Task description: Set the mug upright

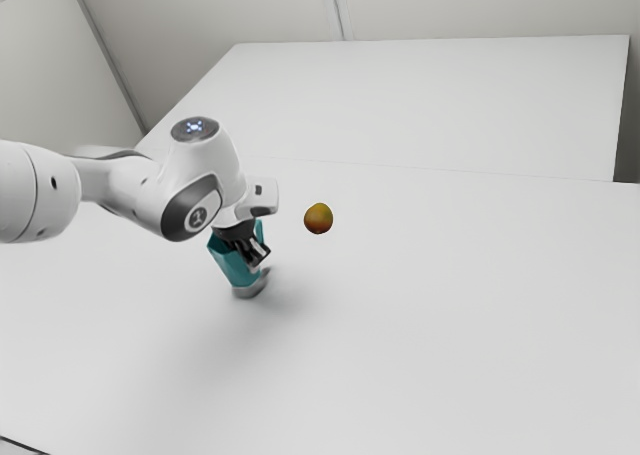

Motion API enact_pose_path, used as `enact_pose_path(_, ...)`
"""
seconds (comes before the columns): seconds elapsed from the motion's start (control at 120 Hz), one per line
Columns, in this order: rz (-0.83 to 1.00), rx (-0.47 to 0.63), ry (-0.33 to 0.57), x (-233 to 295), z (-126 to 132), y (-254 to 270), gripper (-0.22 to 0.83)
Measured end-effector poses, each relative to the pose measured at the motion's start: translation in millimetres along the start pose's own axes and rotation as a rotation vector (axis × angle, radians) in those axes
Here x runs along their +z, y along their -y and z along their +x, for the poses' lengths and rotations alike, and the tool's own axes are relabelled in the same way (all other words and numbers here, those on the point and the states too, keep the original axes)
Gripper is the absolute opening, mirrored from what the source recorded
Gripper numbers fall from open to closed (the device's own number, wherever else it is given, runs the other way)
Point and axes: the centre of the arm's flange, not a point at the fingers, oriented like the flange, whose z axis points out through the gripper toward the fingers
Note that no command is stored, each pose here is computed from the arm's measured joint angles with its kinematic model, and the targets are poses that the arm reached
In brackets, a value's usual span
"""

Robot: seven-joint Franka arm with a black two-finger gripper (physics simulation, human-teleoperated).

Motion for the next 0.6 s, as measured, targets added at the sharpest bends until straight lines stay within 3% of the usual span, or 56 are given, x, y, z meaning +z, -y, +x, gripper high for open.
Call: enact_pose_path(0.6,0.003,-0.036,-0.074,22.4,1.2,-4.2,-0.16)
